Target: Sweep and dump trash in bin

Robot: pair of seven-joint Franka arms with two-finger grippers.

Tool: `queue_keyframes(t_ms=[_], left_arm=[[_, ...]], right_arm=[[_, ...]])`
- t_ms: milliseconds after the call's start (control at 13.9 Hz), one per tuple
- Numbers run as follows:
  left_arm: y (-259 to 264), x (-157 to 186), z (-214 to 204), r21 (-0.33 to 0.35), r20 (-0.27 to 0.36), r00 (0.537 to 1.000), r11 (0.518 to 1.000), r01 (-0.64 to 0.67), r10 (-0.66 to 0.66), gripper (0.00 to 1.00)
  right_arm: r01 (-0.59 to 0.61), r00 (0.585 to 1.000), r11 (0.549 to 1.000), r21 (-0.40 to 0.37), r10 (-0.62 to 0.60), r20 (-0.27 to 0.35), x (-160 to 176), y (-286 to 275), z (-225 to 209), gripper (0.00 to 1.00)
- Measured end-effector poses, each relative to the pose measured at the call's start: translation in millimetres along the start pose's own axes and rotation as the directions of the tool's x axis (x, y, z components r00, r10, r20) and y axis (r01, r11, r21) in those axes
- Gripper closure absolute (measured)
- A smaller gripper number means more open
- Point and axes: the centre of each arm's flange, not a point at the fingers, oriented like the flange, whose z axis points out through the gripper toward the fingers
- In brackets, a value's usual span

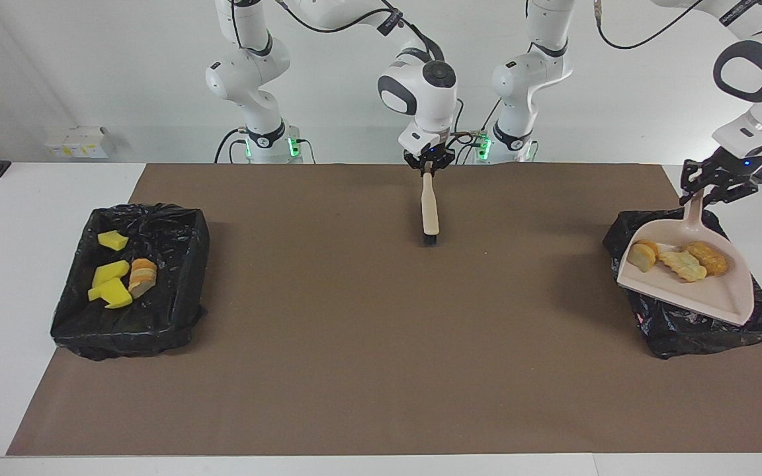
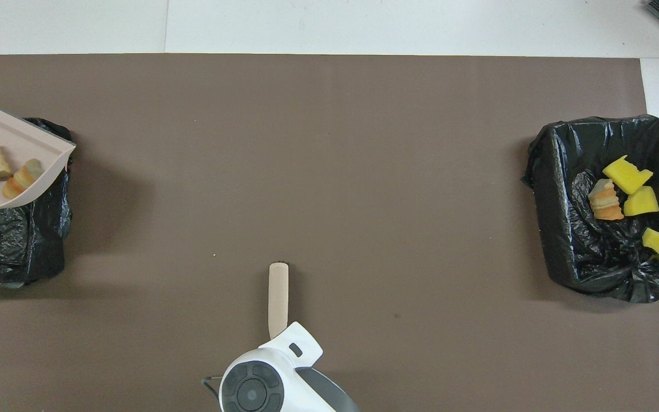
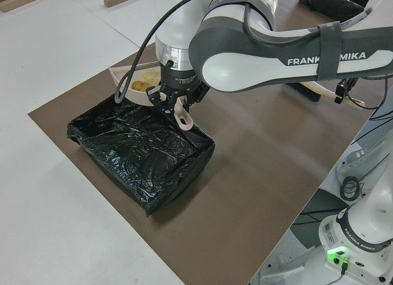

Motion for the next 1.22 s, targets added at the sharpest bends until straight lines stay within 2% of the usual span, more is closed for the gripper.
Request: queue_keyframes(t_ms=[216, 432, 649, 793, 1009, 1225], left_arm=[[-48, -56, -20, 0.078, 0.151, 0.987, 0.995, -0.069, 0.056, 0.68], [-63, -80, -31, 0.126, 0.318, 0.945, 0.984, -0.124, 0.079, 0.68], [-72, -73, -40, 0.153, 0.452, 0.878, 0.956, -0.249, 0.157, 0.68], [-73, -51, -40, 0.155, 0.523, 0.824, 0.926, -0.343, 0.218, 0.68], [-69, -9, -31, 0.162, 0.592, 0.754, 0.875, -0.457, 0.284, 0.68], [-69, 20, -41, 0.148, 0.682, 0.646, 0.8, -0.581, 0.343, 0.68]], right_arm=[[0.029, 1.0, 0.999, -0.035, -0.029, -0.011, 5, -1, -13, 0.34], [0.058, 0.998, 0.997, -0.051, -0.059, -0.002, 26, 4, -46, 0.02], [0.106, 0.994, 0.993, -0.056, -0.106, 0.012, 63, 34, -95, 0.0], [0.148, 0.989, 0.987, -0.061, -0.147, 0.028, 89, 67, -130, 0.0], [0.197, 0.98, 0.979, -0.058, -0.195, 0.039, 117, 111, -173, 0.0], [0.24, 0.971, 0.967, -0.087, -0.239, 0.026, 145, 150, -200, 0.0]])
